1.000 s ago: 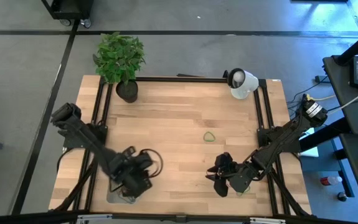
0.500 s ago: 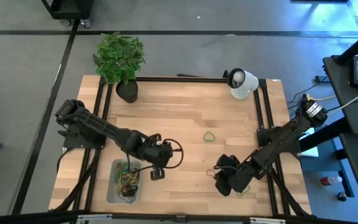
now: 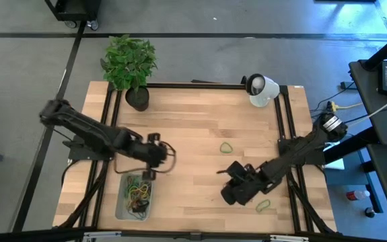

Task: Pick and place rubber bands into bin
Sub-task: Put the green rubber band into the bin

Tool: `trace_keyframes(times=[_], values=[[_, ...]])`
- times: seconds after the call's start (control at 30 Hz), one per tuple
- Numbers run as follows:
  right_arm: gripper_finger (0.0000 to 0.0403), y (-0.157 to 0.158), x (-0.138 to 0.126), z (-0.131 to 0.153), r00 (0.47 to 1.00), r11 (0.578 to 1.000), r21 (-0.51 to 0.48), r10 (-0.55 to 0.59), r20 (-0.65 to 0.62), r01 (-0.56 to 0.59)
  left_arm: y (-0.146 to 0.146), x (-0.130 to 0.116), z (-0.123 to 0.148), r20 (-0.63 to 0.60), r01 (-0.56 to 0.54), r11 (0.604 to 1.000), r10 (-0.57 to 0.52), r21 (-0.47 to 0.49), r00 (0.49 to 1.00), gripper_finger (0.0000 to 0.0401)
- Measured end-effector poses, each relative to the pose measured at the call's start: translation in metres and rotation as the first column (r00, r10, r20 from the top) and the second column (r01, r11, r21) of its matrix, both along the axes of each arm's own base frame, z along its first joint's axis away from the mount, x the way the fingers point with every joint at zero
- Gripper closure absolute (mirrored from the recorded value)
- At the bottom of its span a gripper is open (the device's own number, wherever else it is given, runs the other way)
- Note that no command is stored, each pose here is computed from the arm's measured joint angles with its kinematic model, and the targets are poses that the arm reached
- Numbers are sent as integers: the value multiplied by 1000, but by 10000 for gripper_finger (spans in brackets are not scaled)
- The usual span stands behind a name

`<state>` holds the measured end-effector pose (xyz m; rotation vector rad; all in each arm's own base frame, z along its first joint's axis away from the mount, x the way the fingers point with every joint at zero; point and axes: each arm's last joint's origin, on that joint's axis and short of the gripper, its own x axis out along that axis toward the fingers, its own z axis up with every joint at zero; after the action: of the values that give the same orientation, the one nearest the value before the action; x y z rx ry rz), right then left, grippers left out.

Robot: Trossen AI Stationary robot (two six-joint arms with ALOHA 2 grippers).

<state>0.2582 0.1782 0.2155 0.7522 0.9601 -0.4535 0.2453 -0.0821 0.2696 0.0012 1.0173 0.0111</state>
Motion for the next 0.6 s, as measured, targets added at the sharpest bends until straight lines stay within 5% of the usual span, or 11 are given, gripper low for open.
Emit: trace_keyframes(times=[0.27, 0.6], values=[[382, -43, 35, -3, 946, 972, -185, -190, -261, 144, 30, -60, -1, 158, -45, 997, 55, -63, 986, 344], [277, -133, 67, -29, 823, 904, -216, -427, -375, 370, 41, -90, -3, 218, -76, 989, 103, -126, 970, 345]])
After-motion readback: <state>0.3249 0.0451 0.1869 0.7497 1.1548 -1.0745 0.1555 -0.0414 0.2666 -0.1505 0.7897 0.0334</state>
